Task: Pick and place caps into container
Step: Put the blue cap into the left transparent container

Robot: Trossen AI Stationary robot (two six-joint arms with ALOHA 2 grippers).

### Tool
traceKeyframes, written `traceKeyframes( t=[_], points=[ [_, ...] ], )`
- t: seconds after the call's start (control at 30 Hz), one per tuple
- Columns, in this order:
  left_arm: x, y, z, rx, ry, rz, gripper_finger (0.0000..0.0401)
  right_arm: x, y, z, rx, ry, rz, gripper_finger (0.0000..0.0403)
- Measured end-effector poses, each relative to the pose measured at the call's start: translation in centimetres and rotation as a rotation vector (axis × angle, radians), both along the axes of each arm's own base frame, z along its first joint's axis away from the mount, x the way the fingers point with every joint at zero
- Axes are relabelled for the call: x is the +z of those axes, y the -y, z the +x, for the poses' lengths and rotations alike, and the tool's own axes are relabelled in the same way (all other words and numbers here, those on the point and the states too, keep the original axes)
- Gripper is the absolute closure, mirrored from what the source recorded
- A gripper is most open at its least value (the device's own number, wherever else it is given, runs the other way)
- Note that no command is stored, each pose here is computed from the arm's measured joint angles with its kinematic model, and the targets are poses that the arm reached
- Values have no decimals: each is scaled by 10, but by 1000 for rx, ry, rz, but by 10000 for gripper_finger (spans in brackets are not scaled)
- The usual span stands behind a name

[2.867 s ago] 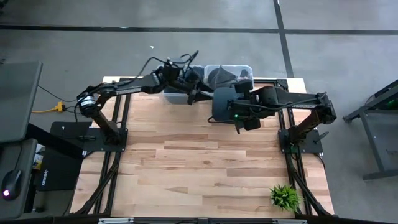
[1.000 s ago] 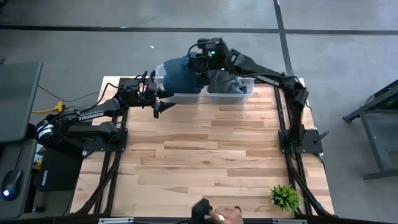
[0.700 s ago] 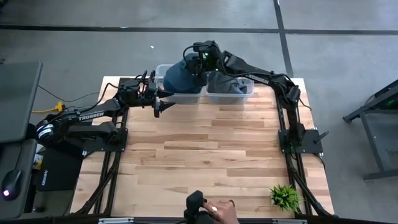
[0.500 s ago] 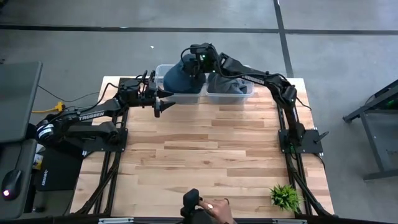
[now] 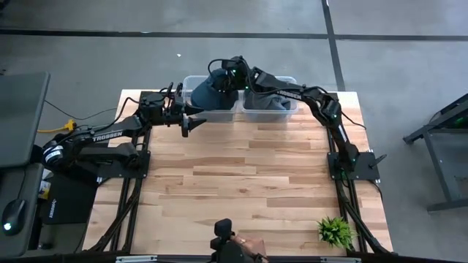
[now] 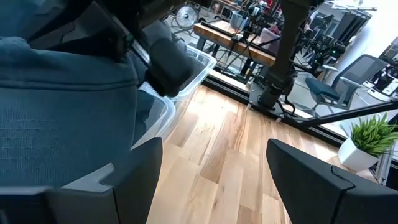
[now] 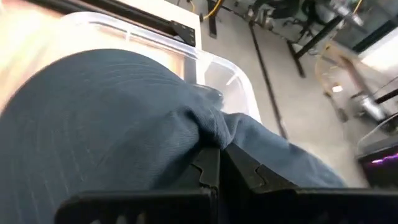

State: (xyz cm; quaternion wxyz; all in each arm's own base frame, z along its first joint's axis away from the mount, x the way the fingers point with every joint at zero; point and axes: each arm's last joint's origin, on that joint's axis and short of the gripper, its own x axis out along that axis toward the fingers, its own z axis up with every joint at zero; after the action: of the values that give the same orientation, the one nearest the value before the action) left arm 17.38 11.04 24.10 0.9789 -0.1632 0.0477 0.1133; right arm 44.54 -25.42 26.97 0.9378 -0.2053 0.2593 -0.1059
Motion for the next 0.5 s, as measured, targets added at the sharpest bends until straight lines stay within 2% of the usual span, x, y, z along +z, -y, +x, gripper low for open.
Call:
traceKeyframes(
  t=[0.1,0.33,0.5],
  points=[
    [0,0,0,0,0,-2,115,-2,0,-2,27,6,80,403],
    [0,0,0,1,1,-11,115,-3,-4,-1,68,25,181,403],
    [0,0,0,1,3,-27,115,-3,-6,1,28,22,163,397]
  ],
)
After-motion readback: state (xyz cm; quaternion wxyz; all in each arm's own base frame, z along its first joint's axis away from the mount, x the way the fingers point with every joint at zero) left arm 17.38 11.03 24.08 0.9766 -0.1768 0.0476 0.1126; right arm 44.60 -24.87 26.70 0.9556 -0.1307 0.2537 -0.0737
